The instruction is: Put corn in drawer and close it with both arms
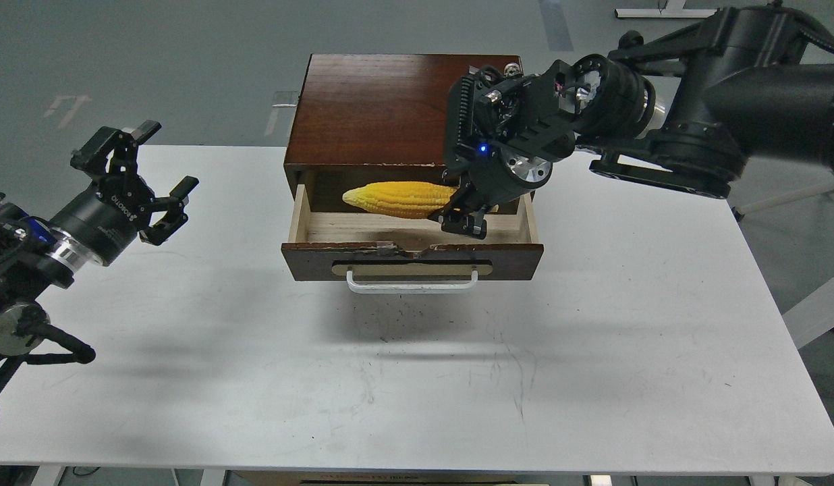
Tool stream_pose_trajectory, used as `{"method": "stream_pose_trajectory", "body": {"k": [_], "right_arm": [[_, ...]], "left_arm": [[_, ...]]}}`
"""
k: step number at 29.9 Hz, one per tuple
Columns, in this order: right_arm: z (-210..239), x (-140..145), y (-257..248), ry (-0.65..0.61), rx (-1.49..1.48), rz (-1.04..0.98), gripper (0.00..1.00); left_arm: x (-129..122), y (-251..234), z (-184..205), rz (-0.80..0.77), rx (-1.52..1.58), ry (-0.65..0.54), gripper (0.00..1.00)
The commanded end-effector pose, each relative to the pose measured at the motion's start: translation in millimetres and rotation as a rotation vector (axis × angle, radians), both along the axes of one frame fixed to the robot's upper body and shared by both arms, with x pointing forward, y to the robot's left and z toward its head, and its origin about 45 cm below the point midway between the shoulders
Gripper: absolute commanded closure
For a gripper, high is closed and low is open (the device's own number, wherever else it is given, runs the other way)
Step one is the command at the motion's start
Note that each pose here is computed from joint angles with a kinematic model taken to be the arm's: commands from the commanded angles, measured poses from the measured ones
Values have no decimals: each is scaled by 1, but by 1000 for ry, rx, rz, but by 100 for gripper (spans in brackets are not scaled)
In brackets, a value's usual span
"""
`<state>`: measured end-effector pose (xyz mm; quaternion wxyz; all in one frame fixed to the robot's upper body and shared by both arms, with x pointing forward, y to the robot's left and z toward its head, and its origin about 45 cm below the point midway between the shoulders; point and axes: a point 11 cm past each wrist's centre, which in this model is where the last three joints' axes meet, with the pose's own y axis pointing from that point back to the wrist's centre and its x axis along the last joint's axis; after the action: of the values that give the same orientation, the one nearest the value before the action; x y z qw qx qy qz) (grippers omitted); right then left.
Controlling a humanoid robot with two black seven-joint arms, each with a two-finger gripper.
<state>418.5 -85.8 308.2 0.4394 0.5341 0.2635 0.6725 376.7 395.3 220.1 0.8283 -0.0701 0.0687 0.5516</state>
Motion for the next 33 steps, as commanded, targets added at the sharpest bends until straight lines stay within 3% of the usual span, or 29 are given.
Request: {"method": "stream_pose_trajectory", "body": {"k": [1, 7, 11, 19, 25, 33], "right_arm": [[1, 0, 1, 4, 8, -3, 33], [0, -1, 0, 15, 23, -10, 13], [4, -2, 2, 18, 42, -14, 9], [64, 6, -2, 175, 459, -250, 2], [77, 23, -61, 358, 805, -557, 1], [41, 36, -156, 577, 1349, -932, 1]], "left_arm": [[0, 0, 0, 0, 0, 1, 0], [0, 1, 0, 2, -1, -3, 0], [0, 3, 3, 7, 1, -13, 0], [2, 13, 17, 21, 16, -68, 0], [2, 15, 21, 24, 20, -82, 0], [2, 7, 15, 11, 7, -76, 0]]}}
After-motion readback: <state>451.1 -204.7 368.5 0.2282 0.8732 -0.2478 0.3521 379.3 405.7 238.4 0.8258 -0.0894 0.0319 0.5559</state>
